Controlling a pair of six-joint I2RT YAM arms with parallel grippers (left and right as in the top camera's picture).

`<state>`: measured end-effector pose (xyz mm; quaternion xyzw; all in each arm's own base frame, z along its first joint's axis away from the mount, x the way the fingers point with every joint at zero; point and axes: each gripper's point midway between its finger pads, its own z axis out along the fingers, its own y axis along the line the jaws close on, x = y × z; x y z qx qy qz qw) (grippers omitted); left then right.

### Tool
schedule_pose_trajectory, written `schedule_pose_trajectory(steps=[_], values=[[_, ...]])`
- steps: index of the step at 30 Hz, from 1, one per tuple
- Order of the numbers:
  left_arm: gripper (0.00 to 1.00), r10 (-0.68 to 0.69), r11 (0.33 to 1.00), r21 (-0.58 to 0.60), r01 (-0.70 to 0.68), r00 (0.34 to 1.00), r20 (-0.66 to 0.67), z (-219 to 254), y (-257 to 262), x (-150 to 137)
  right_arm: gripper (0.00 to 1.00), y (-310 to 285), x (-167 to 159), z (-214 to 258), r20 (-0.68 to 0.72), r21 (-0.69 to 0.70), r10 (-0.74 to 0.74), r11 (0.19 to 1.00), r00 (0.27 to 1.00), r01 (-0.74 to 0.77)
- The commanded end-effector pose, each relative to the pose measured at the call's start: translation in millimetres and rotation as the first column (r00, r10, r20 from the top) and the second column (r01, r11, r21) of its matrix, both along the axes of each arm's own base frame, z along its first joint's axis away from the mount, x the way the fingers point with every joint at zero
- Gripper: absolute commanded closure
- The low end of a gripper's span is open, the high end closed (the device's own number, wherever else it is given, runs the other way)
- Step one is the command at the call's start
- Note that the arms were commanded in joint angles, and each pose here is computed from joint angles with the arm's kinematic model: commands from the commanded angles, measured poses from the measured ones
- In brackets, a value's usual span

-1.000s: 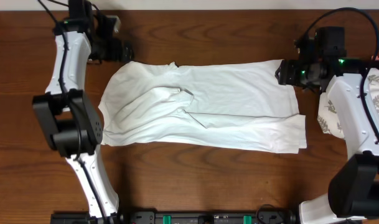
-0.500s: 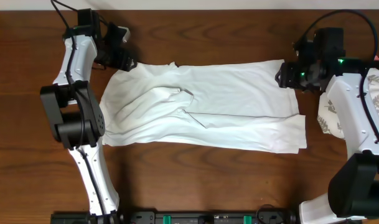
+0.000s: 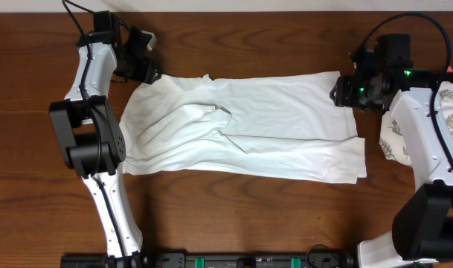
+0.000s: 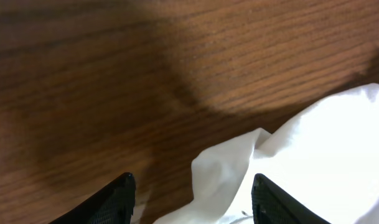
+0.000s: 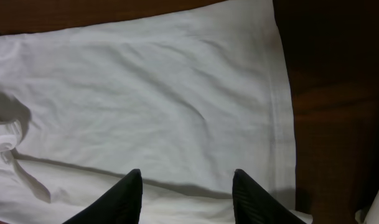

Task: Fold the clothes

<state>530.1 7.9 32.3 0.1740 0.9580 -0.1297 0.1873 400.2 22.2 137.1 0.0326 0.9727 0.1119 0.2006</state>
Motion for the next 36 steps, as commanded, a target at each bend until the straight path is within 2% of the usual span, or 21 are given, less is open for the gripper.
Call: schedule_pose_trajectory(steps=[1,9,24,28,31,33,36], values=[[0.39,-0.005,1.000,0.007,0.006,1.000,-0.016,-14,2,-1,0.56,-1,2,8,0.021,0.004,0.009,1.000,1.000,-0.010],[0.39,-0.005,1.000,0.009,0.005,1.000,0.000,-14,2,3,0.57,-1,2,8,0.020,0.004,0.009,1.000,1.000,-0.009],[0.40,-0.006,1.000,0.003,0.006,0.999,-0.047,-37,0,-13,0.58,0,1,8,0.017,0.005,0.009,1.000,1.000,-0.009],[0.70,0.015,1.000,-0.004,-0.015,0.999,-0.044,-36,0,-10,0.61,-1,2,8,0.019,0.005,0.009,1.000,1.000,-0.009],[0.88,0.034,0.999,-0.013,-0.035,0.998,-0.050,-36,0,-10,0.62,-1,2,8,0.019,0.004,0.009,1.000,1.000,-0.009],[0.92,0.061,0.997,-0.033,-0.063,0.996,-0.059,-35,-2,-10,0.64,-1,2,8,0.022,0.004,0.009,1.000,1.000,-0.009],[0.93,0.080,0.993,-0.075,-0.087,0.993,-0.089,-34,-8,-14,0.66,-1,3,8,0.025,0.004,0.009,1.000,1.000,-0.009]])
